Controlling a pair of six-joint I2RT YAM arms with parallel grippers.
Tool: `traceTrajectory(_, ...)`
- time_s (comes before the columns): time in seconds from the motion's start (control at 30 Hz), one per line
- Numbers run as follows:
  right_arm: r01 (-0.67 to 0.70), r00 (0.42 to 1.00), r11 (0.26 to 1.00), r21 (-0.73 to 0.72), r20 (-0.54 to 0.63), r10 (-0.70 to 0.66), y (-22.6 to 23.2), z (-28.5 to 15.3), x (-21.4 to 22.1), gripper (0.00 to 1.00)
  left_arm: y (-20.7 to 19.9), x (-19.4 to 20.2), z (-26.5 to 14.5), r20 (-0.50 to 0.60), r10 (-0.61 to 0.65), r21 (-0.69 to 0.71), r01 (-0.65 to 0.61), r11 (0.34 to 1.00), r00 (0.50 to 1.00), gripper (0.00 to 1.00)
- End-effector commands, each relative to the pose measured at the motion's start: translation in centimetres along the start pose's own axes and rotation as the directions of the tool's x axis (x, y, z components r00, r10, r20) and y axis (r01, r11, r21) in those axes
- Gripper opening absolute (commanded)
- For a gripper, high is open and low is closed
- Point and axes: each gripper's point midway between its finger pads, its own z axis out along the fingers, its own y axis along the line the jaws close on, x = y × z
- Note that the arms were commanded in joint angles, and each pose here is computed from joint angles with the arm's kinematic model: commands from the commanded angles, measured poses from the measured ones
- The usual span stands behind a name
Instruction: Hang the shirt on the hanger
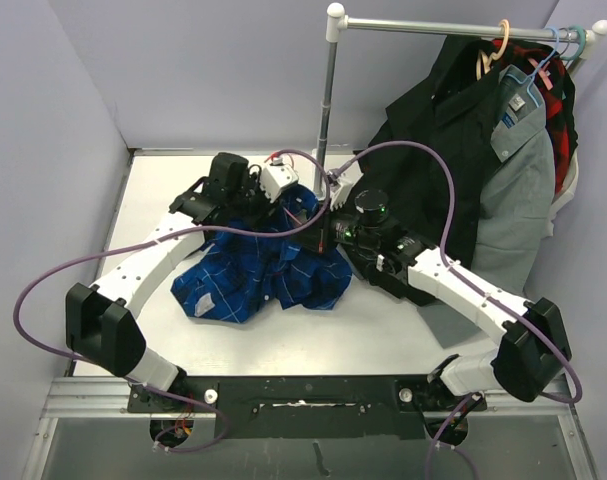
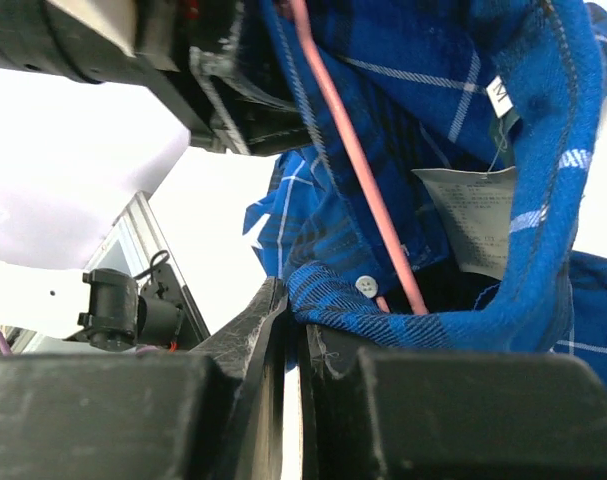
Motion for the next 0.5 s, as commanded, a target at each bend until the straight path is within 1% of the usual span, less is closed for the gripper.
traceTrajectory(0.0, 0.055, 0.996, 0.997, -0.057, 0.079, -0.051, 3.7, -0.6, -3.4, 0.0, 1.0, -3.8, -1.3, 0.142, -0.027, -0.019, 0.03, 0.999, 0.99, 0.0)
traceTrajectory(0.1, 0.033, 0.998, 0.997, -0.074, 0.06, -0.028, 3.7, 0.8, -2.7, 0.0, 1.0, -4.5, -1.1, 0.165, -0.056, 0.0, 0.057, 0.998, 0.985, 0.0)
traceTrajectory(0.13, 0.03, 0.998, 0.997, -0.078, 0.059, -0.026, 3.6, 1.1, -2.5, 0.03, 1.0, -4.7, -1.1, 0.172, -0.066, 0.011, 0.065, 0.998, 0.983, 0.0)
traceTrajectory(0.17, 0.032, 0.998, 0.996, -0.079, 0.051, -0.028, 3.4, 1.4, -2.2, 0.17, 0.9, -5.0, -1.2, 0.18, -0.075, 0.026, 0.072, 0.997, 0.981, 0.0)
traceTrajectory(0.2, 0.044, 0.998, 0.996, -0.082, 0.05, -0.04, 3.5, 1.5, -2.1, 0.28, 0.8, -5.2, -1.4, 0.189, -0.08, 0.042, 0.073, 0.996, 0.979, 0.0)
traceTrajectory(0.27, 0.079, 0.995, 0.994, -0.071, 0.064, -0.074, 3.7, 0.7, -2.5, 0.44, 0.5, -5.3, -1.6, 0.199, -0.078, 0.074, 0.065, 0.995, 0.977, 0.0)
traceTrajectory(0.33, 0.136, 0.988, 0.99, -0.024, 0.071, -0.134, 3.7, -0.8, -3.2, 0.67, -0.1, -5.1, -1.8, 0.202, -0.073, 0.125, 0.048, 0.991, 0.977, 0.0)
traceTrajectory(0.37, 0.166, 0.984, 0.986, 0.0, 0.068, -0.166, 3.8, -1.7, -3.4, 0.82, -0.5, -4.9, -1.9, 0.202, -0.072, 0.154, 0.041, 0.987, 0.977, 0.0)
traceTrajectory(0.4, 0.202, 0.977, 0.979, 0.019, 0.068, -0.203, 3.8, -2.6, -3.7, 0.94, -0.8, -4.7, -1.8, 0.201, -0.074, 0.176, 0.038, 0.984, 0.977, 0.0)
traceTrajectory(0.43, 0.229, 0.971, 0.973, 0.032, 0.064, -0.23, 4.0, -3.7, -3.8, 0.99, -1.1, -4.5, -1.8, 0.202, -0.077, 0.203, 0.035, 0.979, 0.976, 0.0)
traceTrajectory(0.47, 0.255, 0.964, 0.966, 0.038, 0.066, -0.257, 4.3, -4.7, -3.8, 0.98, -1.6, -4.3, -1.8, 0.205, -0.082, 0.232, 0.033, 0.972, 0.975, 0.0)
